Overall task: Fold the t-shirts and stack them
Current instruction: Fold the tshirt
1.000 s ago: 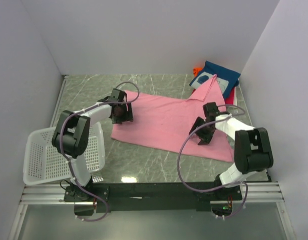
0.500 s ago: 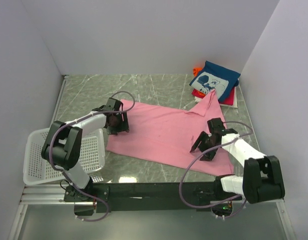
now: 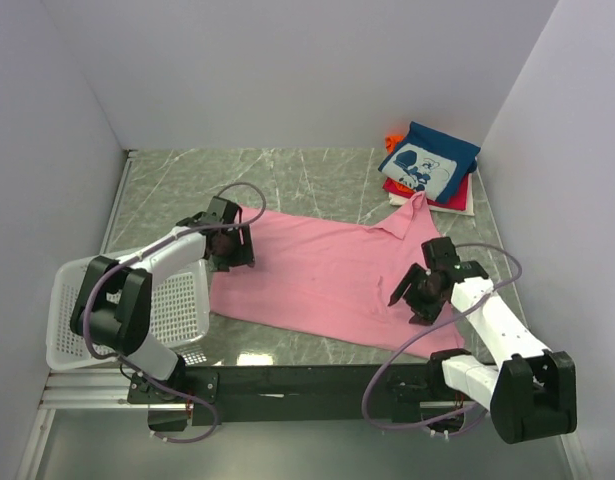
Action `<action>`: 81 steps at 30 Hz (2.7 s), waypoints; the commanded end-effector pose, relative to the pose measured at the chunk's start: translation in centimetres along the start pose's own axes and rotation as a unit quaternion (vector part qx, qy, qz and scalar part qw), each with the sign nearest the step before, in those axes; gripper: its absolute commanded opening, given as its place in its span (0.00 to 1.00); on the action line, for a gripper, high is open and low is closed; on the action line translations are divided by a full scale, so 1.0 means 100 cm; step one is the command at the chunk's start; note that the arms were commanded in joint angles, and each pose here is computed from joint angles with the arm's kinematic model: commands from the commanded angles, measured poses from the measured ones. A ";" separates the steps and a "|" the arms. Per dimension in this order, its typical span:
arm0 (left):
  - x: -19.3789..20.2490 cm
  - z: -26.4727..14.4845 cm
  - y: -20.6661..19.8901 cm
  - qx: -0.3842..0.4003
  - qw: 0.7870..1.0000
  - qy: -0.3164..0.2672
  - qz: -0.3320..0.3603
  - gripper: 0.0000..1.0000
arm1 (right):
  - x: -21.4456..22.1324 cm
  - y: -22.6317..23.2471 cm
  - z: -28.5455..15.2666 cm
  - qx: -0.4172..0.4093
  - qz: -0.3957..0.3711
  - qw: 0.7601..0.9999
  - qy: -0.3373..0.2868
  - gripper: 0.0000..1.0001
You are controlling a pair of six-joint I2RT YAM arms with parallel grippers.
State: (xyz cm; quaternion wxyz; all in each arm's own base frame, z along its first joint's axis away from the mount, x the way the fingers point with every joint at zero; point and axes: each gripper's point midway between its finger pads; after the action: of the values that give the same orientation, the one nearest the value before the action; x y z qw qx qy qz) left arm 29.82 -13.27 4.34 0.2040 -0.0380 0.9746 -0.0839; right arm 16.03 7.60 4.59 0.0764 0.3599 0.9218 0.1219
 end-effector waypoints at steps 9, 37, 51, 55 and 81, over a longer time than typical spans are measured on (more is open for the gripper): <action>-0.074 0.005 -0.043 0.034 0.998 -0.041 0.029 0.73 | -0.091 0.044 -0.010 0.006 0.000 0.994 -0.108 0.71; -0.036 0.045 -0.025 0.006 0.999 0.025 0.024 0.73 | -0.071 -0.030 0.045 0.127 0.051 0.991 -0.013 0.70; -0.011 0.028 -0.018 0.014 1.000 0.027 0.006 0.72 | -0.055 -0.045 0.027 0.133 0.059 0.989 -0.027 0.70; -0.028 0.022 -0.028 0.026 1.000 0.010 0.012 0.73 | -0.067 -0.032 0.011 0.111 0.052 0.991 -0.049 0.70; -0.172 0.033 -0.004 0.006 0.996 -0.060 -0.063 0.73 | -0.258 0.122 -0.009 0.000 -0.016 0.981 -0.193 0.67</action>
State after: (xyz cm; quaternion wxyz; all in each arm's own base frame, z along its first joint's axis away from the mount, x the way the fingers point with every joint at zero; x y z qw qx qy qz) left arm 45.15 -12.59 6.82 0.2356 -0.0983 0.9619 -0.0978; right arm 38.47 -0.44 9.14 0.2052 0.3672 0.9059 0.0498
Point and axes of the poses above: each gripper's point midway between its finger pads, its own z axis out along the fingers, its own y axis along the line the jaws close on, x = y × z, and after that the axes turned 5 degrees about z, right-handed
